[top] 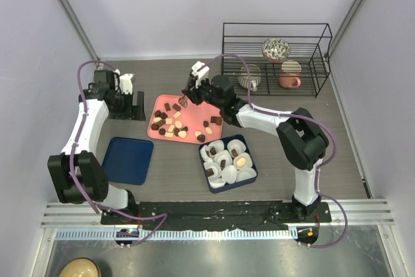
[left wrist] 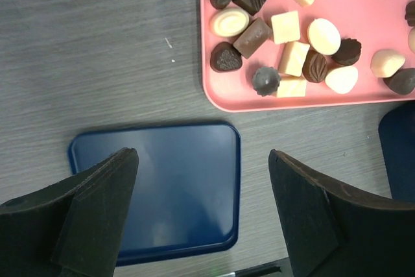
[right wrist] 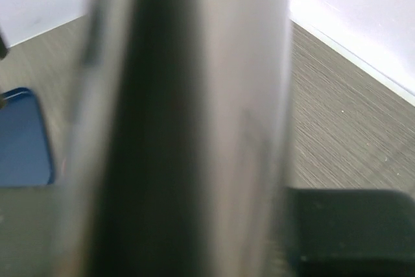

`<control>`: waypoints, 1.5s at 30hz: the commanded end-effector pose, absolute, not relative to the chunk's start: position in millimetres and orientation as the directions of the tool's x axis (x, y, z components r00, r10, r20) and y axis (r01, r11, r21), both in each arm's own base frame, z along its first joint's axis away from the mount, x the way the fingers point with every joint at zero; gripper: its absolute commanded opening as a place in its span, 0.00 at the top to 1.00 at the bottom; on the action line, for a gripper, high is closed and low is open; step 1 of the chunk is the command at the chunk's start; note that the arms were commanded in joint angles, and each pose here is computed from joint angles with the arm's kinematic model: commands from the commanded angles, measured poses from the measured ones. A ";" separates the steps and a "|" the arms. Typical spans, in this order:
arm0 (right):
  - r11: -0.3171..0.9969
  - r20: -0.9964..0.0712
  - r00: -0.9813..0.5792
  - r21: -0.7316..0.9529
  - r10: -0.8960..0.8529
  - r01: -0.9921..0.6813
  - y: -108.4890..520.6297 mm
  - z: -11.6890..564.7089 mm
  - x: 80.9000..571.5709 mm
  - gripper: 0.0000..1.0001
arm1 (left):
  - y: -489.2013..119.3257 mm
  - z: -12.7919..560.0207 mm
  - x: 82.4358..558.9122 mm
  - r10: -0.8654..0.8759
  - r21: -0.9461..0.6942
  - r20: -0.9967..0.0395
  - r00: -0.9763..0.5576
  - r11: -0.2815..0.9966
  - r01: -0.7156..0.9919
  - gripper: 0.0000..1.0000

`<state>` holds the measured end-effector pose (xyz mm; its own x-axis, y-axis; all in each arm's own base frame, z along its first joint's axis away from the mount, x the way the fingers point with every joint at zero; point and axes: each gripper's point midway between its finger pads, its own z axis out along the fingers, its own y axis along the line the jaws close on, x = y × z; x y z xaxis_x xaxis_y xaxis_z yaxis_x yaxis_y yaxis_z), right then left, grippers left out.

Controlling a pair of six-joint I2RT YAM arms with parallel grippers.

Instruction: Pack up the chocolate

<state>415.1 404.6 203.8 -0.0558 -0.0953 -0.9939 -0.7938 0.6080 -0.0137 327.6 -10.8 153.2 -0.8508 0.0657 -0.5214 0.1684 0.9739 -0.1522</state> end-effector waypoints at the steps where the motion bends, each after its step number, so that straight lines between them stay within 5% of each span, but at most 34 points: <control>1: 0.653 -0.992 0.114 -0.055 0.048 -0.756 425.1 267.0 436.4 0.99 | -17.7 165.8 331.3 0.041 -0.176 -0.580 -0.813 0.969 0.174 0.13; 17: 0.667 -0.993 0.115 -0.100 -0.021 -0.738 446.4 230.5 449.9 0.58 | -15.8 159.0 320.9 0.084 -0.151 -0.576 -0.813 0.967 0.206 0.11; 45: 0.626 -0.999 0.032 -0.034 -0.014 -0.779 454.2 205.7 441.1 0.47 | -13.9 159.8 318.7 0.109 -0.130 -0.580 -0.807 0.966 0.224 0.10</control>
